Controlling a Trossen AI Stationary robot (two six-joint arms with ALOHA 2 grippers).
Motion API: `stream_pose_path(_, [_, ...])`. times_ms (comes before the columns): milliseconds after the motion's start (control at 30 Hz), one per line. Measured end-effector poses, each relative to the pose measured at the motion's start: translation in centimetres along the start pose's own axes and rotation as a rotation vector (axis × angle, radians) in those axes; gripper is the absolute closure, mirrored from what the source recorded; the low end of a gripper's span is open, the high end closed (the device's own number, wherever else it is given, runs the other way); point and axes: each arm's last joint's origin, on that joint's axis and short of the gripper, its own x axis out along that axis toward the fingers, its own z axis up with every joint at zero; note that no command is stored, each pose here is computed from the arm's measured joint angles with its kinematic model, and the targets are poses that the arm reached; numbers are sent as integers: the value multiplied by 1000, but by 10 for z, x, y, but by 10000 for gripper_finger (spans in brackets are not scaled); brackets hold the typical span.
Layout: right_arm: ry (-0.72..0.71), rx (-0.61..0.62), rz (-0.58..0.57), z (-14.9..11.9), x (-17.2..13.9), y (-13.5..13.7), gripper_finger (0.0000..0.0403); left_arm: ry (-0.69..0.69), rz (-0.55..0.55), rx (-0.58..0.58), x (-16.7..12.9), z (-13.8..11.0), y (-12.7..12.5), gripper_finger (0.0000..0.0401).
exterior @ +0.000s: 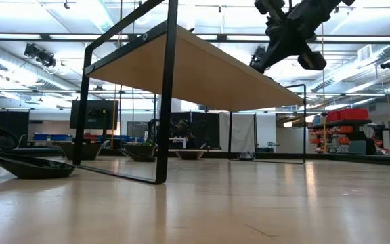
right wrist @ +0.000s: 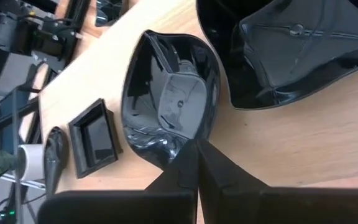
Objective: Pick & Place Mini shaped plates
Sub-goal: Stack the black leaf shaped bowl on top of the black leaf shaped bowl on the shelf
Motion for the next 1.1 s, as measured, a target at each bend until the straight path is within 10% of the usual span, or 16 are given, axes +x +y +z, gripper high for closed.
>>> stream_pose_path(1100, [9,-117,-62,-1,2,-5,403,0,0,0,0,0,0,376])
